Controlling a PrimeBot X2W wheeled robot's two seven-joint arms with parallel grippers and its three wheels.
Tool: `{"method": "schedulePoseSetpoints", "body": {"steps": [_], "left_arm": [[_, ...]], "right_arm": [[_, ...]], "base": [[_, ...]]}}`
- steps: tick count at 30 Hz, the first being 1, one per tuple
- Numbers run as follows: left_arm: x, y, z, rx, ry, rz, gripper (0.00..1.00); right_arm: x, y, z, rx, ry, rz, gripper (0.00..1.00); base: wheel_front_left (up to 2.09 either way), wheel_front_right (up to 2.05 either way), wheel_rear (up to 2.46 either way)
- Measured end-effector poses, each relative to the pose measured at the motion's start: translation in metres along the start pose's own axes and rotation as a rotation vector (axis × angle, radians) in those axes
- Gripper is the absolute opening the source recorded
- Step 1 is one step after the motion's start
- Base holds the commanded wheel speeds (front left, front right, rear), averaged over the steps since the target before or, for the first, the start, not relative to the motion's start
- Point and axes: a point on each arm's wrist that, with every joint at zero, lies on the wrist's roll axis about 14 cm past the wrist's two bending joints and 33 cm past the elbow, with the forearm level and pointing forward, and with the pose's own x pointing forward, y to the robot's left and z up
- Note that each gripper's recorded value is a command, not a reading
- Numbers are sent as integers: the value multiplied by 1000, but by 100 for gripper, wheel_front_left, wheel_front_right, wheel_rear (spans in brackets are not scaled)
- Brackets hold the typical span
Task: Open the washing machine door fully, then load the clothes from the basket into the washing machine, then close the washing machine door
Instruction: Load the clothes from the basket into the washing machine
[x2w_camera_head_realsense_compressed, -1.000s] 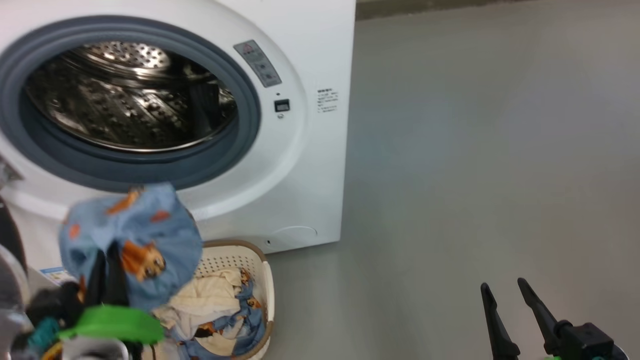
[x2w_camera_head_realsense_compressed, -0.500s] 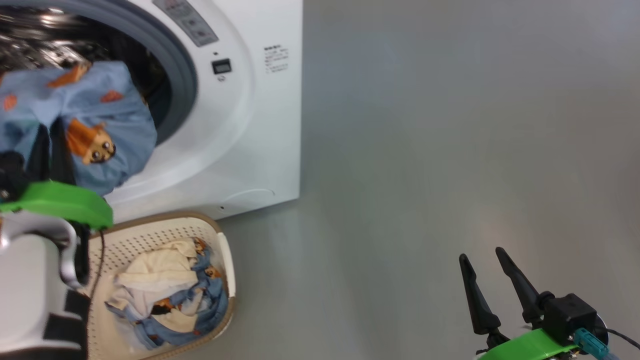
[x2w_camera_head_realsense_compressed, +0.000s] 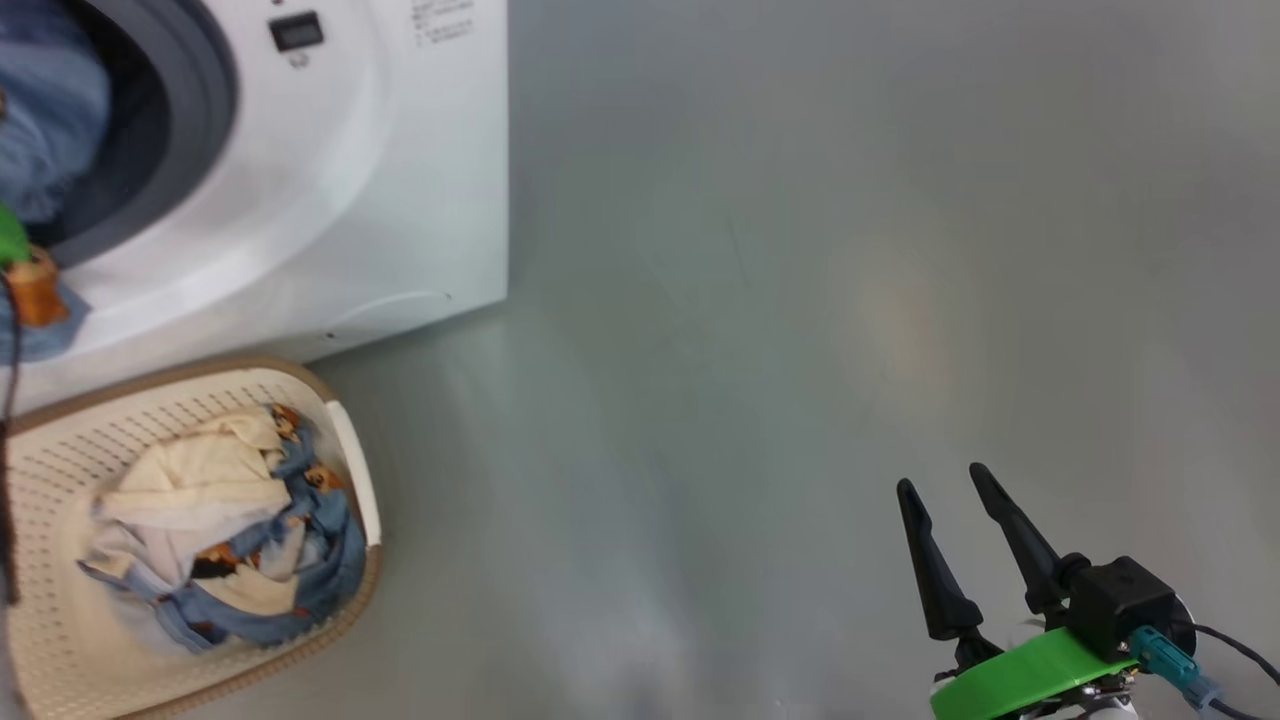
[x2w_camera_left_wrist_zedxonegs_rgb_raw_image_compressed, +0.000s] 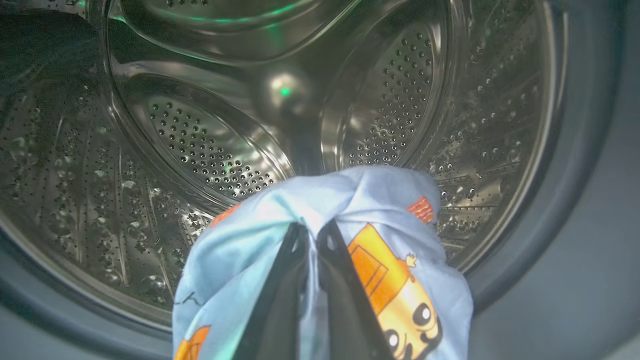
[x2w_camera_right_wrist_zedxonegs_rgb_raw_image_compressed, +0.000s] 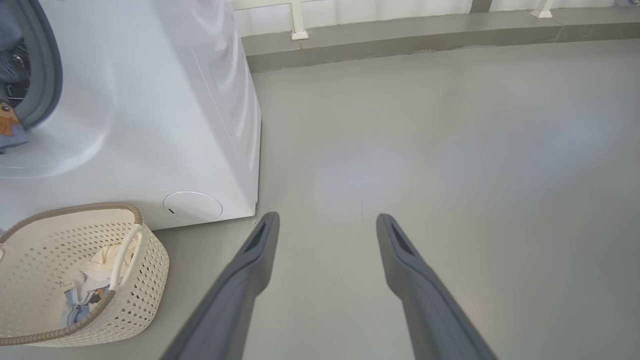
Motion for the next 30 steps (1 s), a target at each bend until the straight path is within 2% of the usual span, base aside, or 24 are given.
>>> {"method": "schedulePoseSetpoints", "body": {"steps": [15, 20, 30], "left_arm": [[83, -11, -8, 10, -76, 14, 0], [95, -10, 18, -16, -168, 28, 0], [94, -2, 49, 0, -295, 50, 0]], "right_arm": [[7, -17, -48, -27, 161, -62, 100], [7, -20, -54, -45, 185, -62, 100], [15, -14, -58, -45, 191, -42, 100]], "base": [[0, 0, 0], [0, 0, 0], [0, 0, 0]]}}
